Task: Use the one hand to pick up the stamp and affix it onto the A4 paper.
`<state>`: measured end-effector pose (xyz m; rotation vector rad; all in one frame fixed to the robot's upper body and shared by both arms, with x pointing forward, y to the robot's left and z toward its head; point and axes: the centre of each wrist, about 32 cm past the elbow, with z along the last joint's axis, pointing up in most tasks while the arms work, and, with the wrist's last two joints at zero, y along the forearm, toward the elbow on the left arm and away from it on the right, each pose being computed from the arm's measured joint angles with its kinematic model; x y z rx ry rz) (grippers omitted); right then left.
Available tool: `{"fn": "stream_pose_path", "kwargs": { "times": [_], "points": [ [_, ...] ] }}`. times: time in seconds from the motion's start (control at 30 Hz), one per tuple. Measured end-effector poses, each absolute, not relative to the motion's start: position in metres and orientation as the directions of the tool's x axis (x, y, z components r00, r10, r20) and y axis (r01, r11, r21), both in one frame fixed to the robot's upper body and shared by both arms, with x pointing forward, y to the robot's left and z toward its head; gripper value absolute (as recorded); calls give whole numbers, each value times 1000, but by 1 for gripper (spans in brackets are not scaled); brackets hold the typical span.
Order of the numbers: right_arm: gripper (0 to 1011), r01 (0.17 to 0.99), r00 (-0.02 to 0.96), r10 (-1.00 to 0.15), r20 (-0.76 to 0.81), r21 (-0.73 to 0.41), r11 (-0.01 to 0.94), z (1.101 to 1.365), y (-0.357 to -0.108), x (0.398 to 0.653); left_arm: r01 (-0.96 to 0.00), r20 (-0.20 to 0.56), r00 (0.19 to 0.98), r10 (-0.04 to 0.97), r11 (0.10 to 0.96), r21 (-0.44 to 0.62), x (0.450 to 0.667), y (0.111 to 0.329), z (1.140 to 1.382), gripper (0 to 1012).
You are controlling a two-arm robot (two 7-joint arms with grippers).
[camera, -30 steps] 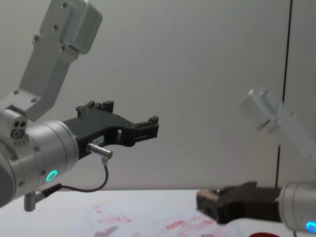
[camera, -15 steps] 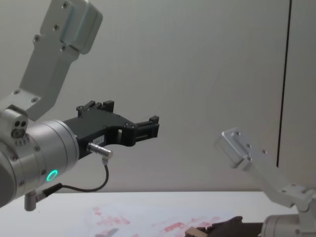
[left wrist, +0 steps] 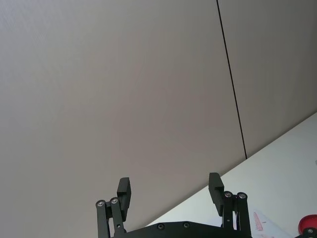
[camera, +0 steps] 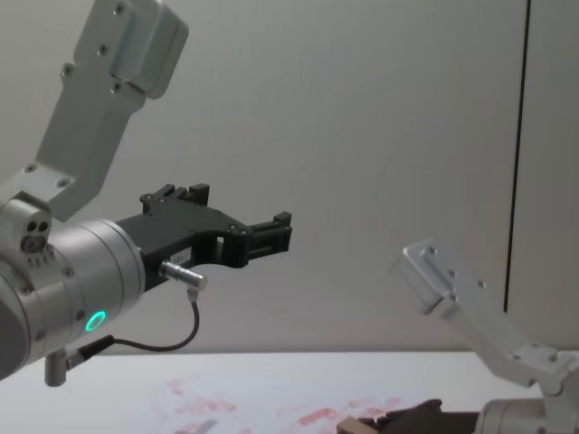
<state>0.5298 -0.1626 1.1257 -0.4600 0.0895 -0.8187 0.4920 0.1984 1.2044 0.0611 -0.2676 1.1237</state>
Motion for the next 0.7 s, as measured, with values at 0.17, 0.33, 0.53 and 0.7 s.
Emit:
{"fn": "stream_pose_path", "kwargs": {
  "times": [0.17, 0.33, 0.53, 0.7],
  "points": [
    [220, 701, 676, -731, 91, -387, 600, 1137, -168, 527, -897, 242, 404, 882, 434, -86, 492, 198, 1204, 1001],
    [220, 730, 657, -749, 88, -324, 602, 1155, -177, 524, -897, 243, 404, 882, 434, -86, 492, 198, 1204, 1001],
    [220, 765, 624, -777, 84, -265, 587, 1173, -194, 517, -897, 242, 404, 882, 434, -86, 492, 198, 1204, 1001],
    [220, 789, 594, -800, 81, -251, 561, 1180, -209, 508, -897, 243, 404, 882, 434, -86, 492, 198, 1204, 1002]
  ]
}}
